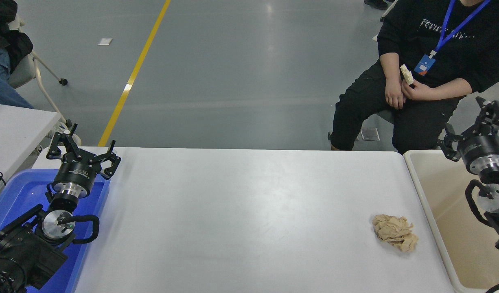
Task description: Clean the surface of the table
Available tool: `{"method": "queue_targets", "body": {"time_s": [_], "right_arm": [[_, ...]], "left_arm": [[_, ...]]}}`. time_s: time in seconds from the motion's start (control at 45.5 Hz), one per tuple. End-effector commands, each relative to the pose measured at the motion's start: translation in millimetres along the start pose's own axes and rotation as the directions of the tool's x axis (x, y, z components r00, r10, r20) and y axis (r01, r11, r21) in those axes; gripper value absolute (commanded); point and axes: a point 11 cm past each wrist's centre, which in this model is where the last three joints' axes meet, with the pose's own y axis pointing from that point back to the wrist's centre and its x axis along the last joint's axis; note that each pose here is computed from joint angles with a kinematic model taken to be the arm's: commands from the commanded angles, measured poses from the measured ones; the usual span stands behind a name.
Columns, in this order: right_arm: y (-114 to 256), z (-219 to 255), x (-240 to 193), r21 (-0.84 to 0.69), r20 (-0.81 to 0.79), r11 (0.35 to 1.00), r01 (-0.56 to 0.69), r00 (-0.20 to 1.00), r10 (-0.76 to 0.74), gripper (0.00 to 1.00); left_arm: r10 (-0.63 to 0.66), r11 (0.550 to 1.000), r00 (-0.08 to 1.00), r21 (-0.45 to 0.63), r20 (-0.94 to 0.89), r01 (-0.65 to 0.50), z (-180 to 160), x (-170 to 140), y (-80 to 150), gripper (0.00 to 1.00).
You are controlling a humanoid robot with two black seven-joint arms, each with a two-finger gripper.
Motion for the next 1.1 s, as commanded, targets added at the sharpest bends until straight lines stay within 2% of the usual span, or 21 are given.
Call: {"method": "queue_targets", "body": {"time_s": [0.0, 0.154, 0.264, 0.374, 0.725, 0.835, 0.989, 1.077], "right_arm": [[-4.0, -18.5, 12.2, -0.077, -0.337, 0.991, 0.107, 0.933, -0.127, 0.98], [-5.0, -14.1, -0.1, -0.218, -0.583, 0.952, 0.215, 0.753, -0.304, 0.98], [-6.6, -15.3, -9.1, -0.332, -0.715, 0.905, 0.266, 0.554, -0.425, 0.98], [-6.0, -23.5, -6.9, -0.435, -0.779, 0.856, 0.279, 0.361, -0.513, 0.98], [-2.8, -37.6, -30.3, -0.649, -0.753, 0.672, 0.356, -0.177, -0.634, 0.98], [2.5, -37.7, -42.0, -0.689, -0.718, 0.601, 0.405, -0.267, -0.643, 0.98], [27.4, -19.7, -52.3, -0.782, -0.608, 0.427, 0.453, -0.409, -0.68, 0.98], [40.1, -7.4, -53.8, -0.815, -0.559, 0.363, 0.451, -0.447, -0.698, 0.98]], "left_arm": [[-0.001, 1.0, 1.0, 0.0, -0.001, 0.001, -0.1, -0.3, -0.1, 1.0], [0.0, 1.0, 1.0, 0.0, 0.0, 0.0, 0.1, 0.1, 0.0, 1.0], [0.0, 1.0, 1.0, 0.0, 0.0, 0.0, 0.1, 0.1, 0.0, 1.0], [-0.001, 1.0, 1.0, -0.001, -0.001, 0.001, 0.0, -0.3, -0.1, 1.0], [0.0, 1.0, 1.0, 0.0, 0.0, 0.0, 0.1, 0.1, 0.0, 1.0], [-0.001, 1.0, 1.0, 0.0, -0.001, 0.001, -0.1, -0.3, -0.1, 1.0], [-0.001, 1.0, 1.0, 0.0, -0.001, 0.001, -0.1, -0.3, -0.1, 1.0], [0.0, 1.0, 1.0, 0.0, 0.0, 0.0, 0.1, 0.1, 0.0, 1.0]]}}
